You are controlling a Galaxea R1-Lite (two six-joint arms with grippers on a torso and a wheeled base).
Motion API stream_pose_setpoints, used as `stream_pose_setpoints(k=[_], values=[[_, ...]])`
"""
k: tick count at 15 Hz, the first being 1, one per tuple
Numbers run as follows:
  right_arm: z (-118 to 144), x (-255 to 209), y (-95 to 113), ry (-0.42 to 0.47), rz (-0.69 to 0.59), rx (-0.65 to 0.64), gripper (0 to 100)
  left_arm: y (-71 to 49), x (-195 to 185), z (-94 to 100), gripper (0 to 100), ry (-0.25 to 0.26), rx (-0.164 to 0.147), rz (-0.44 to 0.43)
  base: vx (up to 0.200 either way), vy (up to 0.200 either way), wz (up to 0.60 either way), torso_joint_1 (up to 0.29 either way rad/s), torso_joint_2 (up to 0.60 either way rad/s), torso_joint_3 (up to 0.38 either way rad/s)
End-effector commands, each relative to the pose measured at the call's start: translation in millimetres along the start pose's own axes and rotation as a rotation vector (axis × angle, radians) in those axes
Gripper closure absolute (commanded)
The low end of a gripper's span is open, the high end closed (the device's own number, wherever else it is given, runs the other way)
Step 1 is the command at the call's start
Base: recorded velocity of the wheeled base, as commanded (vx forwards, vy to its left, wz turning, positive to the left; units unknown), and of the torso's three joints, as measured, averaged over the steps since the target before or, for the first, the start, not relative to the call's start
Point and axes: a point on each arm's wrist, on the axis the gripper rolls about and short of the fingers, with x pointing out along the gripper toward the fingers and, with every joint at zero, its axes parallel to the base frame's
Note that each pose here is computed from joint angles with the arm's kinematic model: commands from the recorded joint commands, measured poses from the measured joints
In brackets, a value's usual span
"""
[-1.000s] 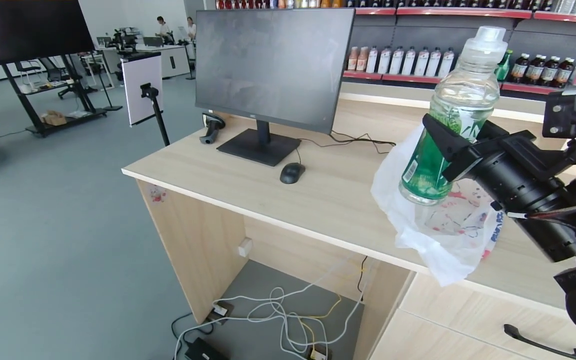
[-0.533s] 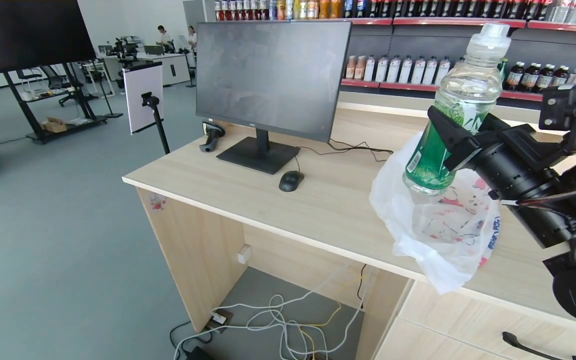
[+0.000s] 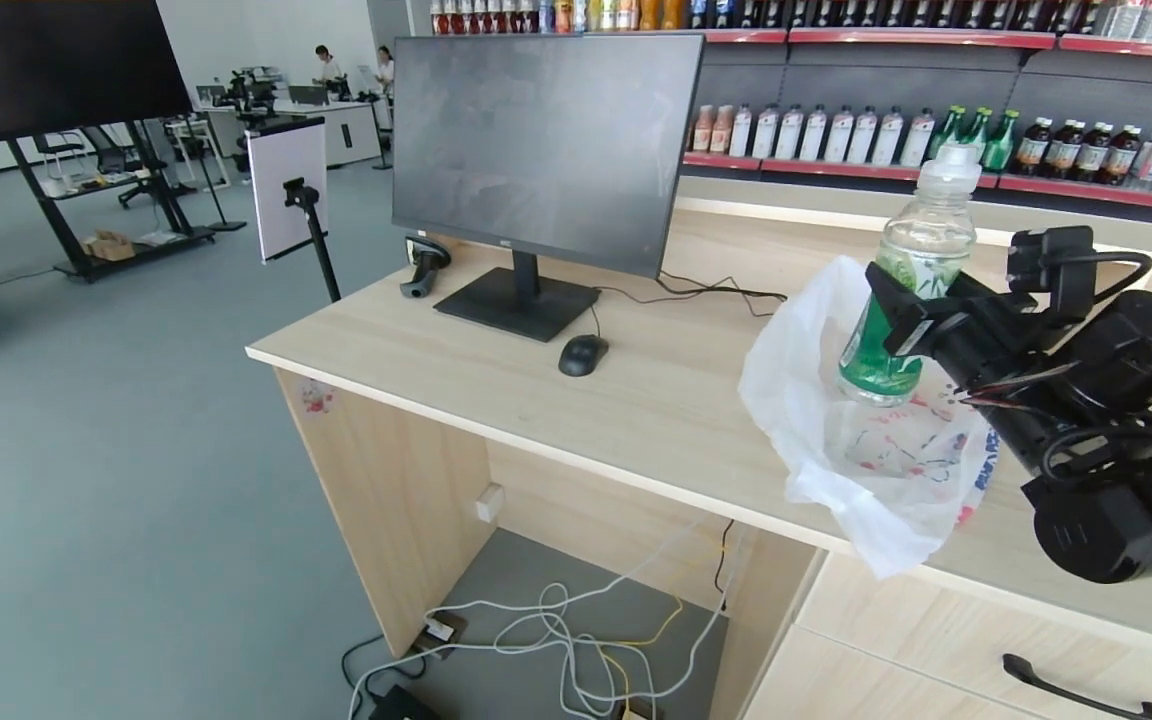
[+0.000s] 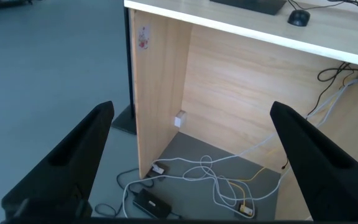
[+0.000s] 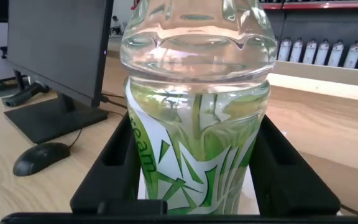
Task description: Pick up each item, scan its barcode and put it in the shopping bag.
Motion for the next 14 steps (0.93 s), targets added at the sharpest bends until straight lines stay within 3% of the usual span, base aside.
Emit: stream_pose_setpoints(k=[1, 14], values=[[-20, 6, -4, 0.035, -0.009, -0.003, 100, 0.0, 0, 0.0, 0, -0.001, 0.0, 0.001, 0.0, 0.0, 0.0, 0.0, 0.0, 0.0], [-77, 38, -14, 0.062, -0.032, 0.007, 100, 0.0, 0, 0.0, 0, -0.001, 0.0, -0.001, 0.0, 0.0, 0.0, 0.0, 0.0, 0.0]])
